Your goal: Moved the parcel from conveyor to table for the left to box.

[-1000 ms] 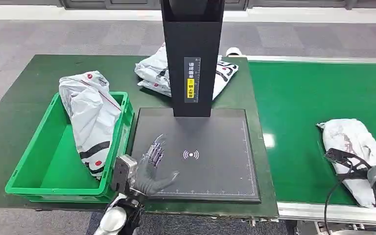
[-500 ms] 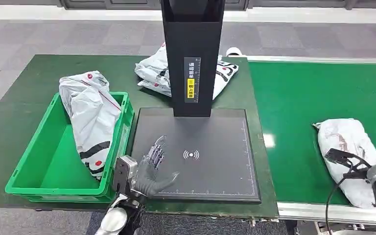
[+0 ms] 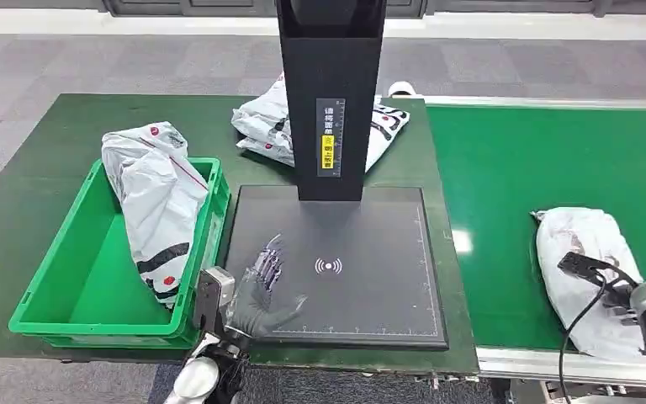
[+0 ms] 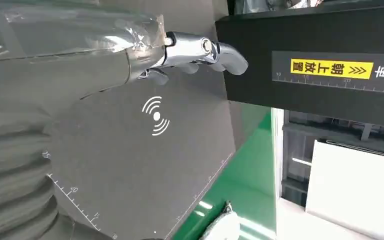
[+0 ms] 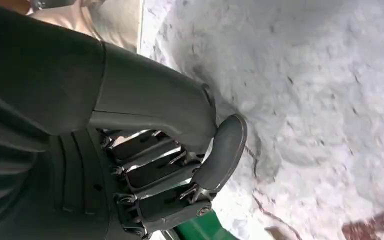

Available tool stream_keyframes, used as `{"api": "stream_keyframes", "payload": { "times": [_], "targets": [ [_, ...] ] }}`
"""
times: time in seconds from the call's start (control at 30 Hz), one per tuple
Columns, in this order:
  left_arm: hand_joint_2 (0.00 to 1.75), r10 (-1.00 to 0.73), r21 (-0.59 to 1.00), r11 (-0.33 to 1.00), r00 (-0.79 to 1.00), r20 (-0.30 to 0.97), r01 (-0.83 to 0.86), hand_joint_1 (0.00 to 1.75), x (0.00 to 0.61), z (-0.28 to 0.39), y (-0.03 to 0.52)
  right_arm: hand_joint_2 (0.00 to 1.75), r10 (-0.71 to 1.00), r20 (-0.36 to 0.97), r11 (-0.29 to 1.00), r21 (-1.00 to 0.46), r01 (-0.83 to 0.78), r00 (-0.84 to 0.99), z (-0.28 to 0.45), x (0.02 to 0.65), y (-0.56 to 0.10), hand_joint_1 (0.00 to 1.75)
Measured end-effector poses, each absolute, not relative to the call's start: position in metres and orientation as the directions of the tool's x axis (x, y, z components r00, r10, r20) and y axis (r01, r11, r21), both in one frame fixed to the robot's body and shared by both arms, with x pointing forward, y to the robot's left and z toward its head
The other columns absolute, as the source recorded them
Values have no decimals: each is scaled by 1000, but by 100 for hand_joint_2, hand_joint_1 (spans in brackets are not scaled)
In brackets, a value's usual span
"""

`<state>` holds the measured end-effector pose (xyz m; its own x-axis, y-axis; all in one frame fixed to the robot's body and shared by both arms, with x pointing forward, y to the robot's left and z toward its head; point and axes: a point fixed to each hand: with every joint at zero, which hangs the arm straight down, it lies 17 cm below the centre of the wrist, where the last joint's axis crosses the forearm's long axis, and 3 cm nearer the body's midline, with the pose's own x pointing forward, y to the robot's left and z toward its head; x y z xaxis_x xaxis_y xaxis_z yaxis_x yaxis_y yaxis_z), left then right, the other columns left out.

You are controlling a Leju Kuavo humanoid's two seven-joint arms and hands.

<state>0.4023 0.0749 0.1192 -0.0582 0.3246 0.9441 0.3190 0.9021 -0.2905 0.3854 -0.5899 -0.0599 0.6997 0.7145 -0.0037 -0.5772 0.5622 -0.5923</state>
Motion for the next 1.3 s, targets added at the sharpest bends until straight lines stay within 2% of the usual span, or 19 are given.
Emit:
{"api": "stream_keyframes", "payload": {
  "times": [0.27, 0.3, 0.33, 0.47, 0.6, 0.83, 1.13, 1.3],
  "targets": [
    [175, 336, -306, 901, -49, 940, 307, 0, 403, 118, 77, 175, 702, 40, 582, -609, -539, 711, -58, 392, -589, 175],
    [175, 338, -309, 901, -48, 940, 303, 0, 403, 117, 77, 175, 695, 49, 585, -619, -524, 718, -57, 394, -590, 65],
    [175, 338, -310, 903, -47, 940, 297, 0, 403, 116, 79, 175, 687, 64, 589, -632, -503, 724, -55, 397, -591, 0],
    [175, 334, -313, 911, -35, 942, 268, 0, 399, 111, 84, 175, 640, 145, 579, -737, -349, 755, -35, 423, -601, 0],
    [175, 330, -311, 916, -33, 943, 254, 0, 391, 110, 86, 175, 638, 210, 506, -840, -197, 741, -1, 454, -609, 0],
    [175, 331, -312, 915, -34, 943, 254, 0, 389, 112, 85, 175, 667, 246, 452, -884, -119, 704, 23, 478, -602, 0],
    [175, 329, -312, 916, -27, 944, 253, 0, 389, 110, 84, 175, 697, 238, 439, -888, -139, 677, 21, 487, -583, 0],
    [175, 332, -315, 915, -26, 943, 254, 0, 394, 110, 84, 175, 757, 184, 472, -817, -330, 627, -9, 480, -553, 0]
  ]
}}
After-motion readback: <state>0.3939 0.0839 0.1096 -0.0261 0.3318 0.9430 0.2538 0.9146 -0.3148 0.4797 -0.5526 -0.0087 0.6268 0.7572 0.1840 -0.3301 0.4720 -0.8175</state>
